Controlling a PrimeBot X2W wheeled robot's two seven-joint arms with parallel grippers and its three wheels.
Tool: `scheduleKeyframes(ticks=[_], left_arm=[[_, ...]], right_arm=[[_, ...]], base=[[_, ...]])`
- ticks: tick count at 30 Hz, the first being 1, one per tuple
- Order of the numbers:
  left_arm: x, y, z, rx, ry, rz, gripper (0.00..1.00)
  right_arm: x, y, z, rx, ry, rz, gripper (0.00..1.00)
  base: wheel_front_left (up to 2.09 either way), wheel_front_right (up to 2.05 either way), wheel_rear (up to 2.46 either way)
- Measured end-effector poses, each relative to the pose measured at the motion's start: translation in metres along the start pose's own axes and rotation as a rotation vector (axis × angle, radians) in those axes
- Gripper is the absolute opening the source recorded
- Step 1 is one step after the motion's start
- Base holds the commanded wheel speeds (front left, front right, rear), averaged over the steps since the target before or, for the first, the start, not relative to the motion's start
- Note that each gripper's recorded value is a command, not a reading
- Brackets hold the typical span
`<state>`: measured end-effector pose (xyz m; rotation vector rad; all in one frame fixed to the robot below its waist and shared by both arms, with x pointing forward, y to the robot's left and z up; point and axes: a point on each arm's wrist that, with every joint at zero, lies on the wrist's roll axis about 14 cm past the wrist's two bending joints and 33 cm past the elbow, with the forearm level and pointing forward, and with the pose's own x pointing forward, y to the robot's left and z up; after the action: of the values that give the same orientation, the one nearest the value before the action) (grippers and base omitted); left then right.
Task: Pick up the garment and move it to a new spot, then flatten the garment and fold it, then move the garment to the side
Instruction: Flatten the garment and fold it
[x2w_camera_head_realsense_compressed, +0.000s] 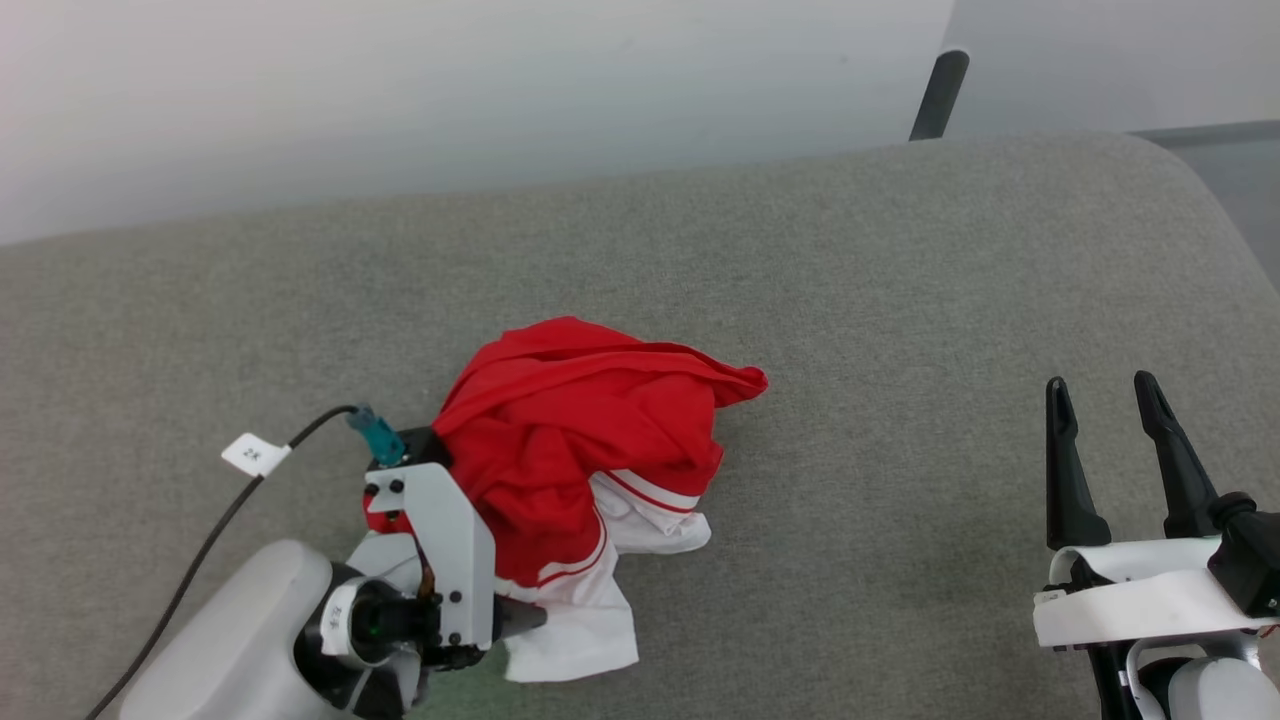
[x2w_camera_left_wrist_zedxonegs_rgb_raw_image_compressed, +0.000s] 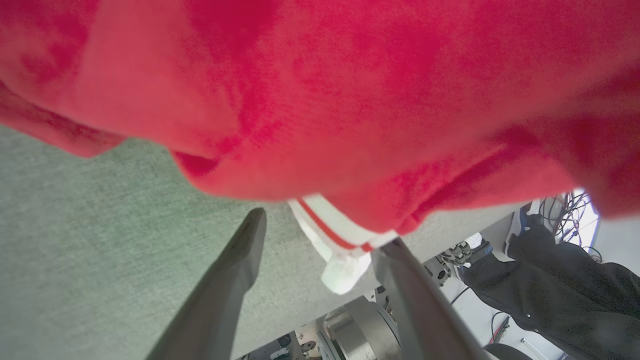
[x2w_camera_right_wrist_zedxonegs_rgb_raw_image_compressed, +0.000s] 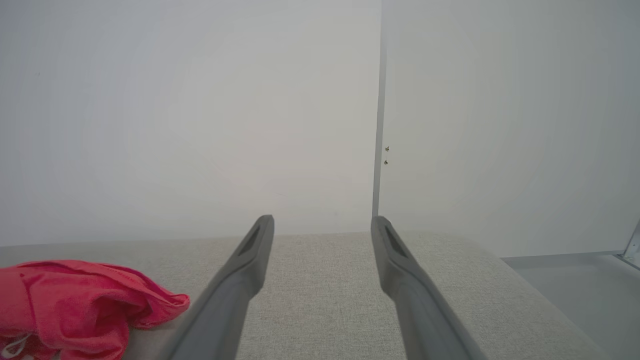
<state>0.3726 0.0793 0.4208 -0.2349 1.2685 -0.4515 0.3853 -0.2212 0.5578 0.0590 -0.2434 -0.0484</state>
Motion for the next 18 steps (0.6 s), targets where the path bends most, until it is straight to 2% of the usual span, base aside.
scheduleKeyframes(ticks=[9,10,11,12,13,18], left_arm=[[0.029,0.017,-0.002,-0.02,0.025,0.026,1.0],[0.032,0.015,-0.002,-0.024,0.03,0.014,0.86],[0.034,0.015,-0.002,-0.031,0.032,0.008,0.43],[0.035,0.016,-0.003,-0.03,0.033,0.003,0.11],[0.035,0.017,-0.002,-0.035,0.031,0.001,0.0],[0.033,0.013,-0.001,-0.054,0.03,-0.036,0.0]], right_arm=[[0.005,-0.002,-0.005,0.006,0.009,-0.008,1.0],[0.005,-0.003,-0.006,0.005,0.012,-0.01,1.0],[0.005,-0.004,-0.006,0.005,0.014,-0.011,1.0],[0.005,-0.004,-0.007,0.004,0.016,-0.012,1.0],[0.005,-0.004,-0.007,0.004,0.016,-0.013,1.0],[0.005,-0.005,-0.004,0.005,0.006,-0.015,1.0]], base=[[0.0,0.0,0.0],[0.0,0.0,0.0],[0.0,0.0,0.0],[0.0,0.0,0.0],[0.0,0.0,0.0],[0.0,0.0,0.0]])
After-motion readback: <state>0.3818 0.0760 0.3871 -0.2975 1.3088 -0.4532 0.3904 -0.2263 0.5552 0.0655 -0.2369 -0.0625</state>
